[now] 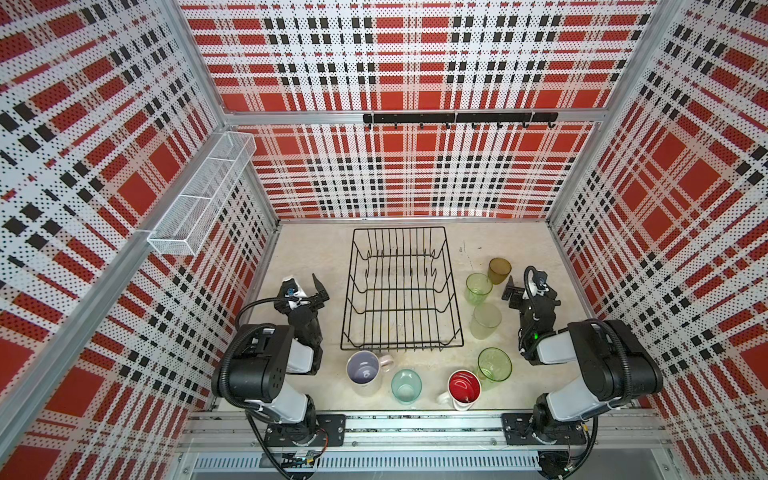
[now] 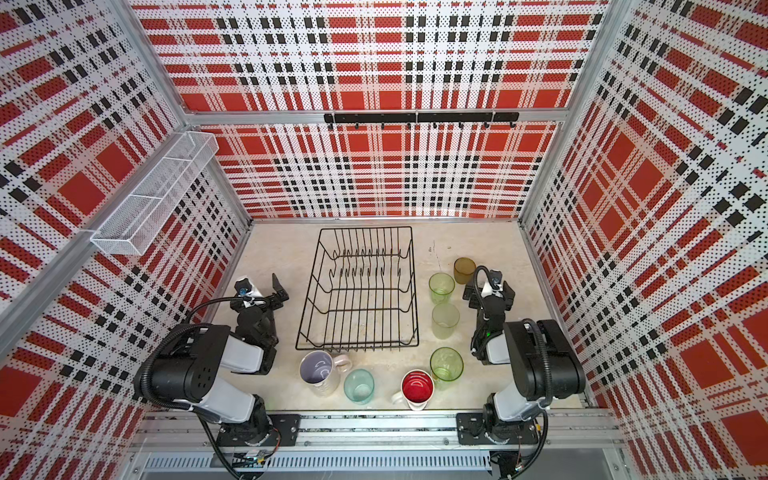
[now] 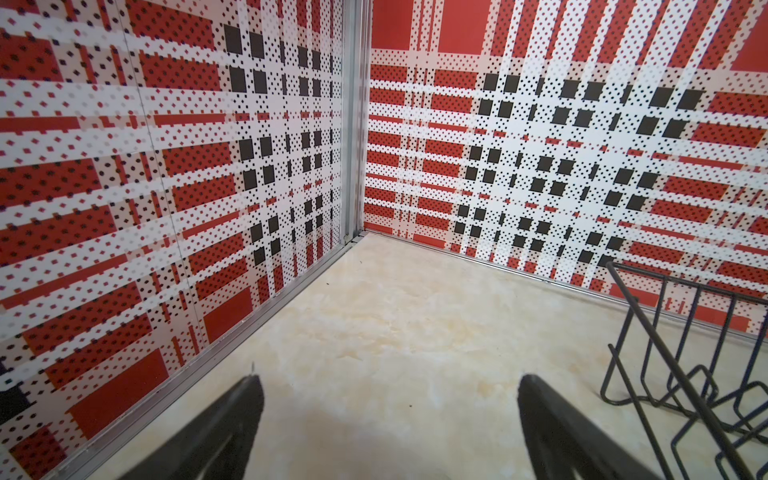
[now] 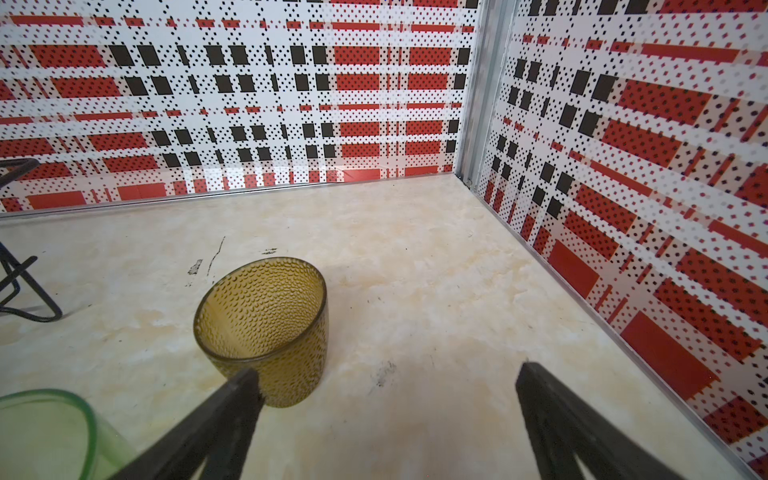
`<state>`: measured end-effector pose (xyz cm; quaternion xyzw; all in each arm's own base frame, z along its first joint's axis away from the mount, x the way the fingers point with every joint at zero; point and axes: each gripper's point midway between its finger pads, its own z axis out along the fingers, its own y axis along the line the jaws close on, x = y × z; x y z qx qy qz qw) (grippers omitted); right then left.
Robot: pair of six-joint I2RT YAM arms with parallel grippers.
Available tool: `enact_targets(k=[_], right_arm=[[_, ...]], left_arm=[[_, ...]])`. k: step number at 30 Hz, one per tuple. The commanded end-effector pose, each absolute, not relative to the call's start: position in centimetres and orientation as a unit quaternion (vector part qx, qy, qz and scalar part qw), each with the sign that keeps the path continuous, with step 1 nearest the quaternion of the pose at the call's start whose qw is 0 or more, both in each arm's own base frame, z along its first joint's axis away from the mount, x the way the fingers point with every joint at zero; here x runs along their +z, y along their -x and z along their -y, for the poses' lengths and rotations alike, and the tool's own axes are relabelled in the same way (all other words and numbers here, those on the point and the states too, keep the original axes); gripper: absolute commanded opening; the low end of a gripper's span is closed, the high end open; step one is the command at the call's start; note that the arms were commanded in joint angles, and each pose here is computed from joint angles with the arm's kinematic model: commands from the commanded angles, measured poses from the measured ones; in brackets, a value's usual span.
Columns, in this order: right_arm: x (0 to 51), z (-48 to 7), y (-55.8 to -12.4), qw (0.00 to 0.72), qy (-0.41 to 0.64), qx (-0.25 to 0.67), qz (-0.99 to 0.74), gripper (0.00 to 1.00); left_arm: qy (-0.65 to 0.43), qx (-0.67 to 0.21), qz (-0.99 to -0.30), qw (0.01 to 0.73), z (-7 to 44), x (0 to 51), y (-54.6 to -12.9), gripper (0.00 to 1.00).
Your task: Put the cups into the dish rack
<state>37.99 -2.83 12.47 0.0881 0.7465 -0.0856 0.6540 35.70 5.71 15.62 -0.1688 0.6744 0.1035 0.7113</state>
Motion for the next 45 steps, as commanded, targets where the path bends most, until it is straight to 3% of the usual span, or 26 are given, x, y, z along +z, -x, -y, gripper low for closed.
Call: enact_targets(k=[1,18,25,28,31,36,39,42,45], right_arm=[[13.4,2.8,-38.3,0.666,-0.087,-0.089,-0.735,1.0],[13.5,2.4,-38.2,0.67,-0.076,-0.08,-0.734,1.0],[16.8,2.5,-37.8,0.673,-0.077,-0.081,-0.732,1.0],[18.2,3.6,-37.9,0.644,-0.148,-0.064,-0.748,1.0],[18.9,3.1,-38.5,0.6,-0.154,-0.038,-0.784,1.0],[19.8,3.8,-38.4,0.536,-0.197,-0.042,-0.82,1.0],[20.0,2.5,-39.0,0.513,-0.18,-0.007,-0.839,1.0],[20.0,-0.2,-39.7,0.474,-0.137,0.048,-0.868,0.98],[20.0,-3.1,-39.7,0.435,-0.092,0.105,-0.89,0.9]], left_arm=[[0.172,0.103,-0.666,0.719,-5.7,16.1,-35.7,0.98],[0.167,0.082,-0.659,0.728,-5.8,16.5,-35.4,0.98],[0.203,0.08,-0.668,0.711,-6.5,20.2,-36.5,0.98],[0.227,0.052,-0.667,0.708,-6.3,22.7,-36.8,0.98],[0.246,0.003,-0.651,0.718,-5.6,26.7,-36.8,0.98],[0.281,-0.165,-0.623,0.711,-3.1,31.5,-36.3,0.98],[0.325,-0.243,-0.627,0.665,-2.6,30.1,-35.8,0.98],[0.293,-0.334,-0.633,0.634,-1.5,29.2,-35.6,0.98],[0.286,-0.333,-0.694,0.571,-0.6,26.5,-36.3,0.98]])
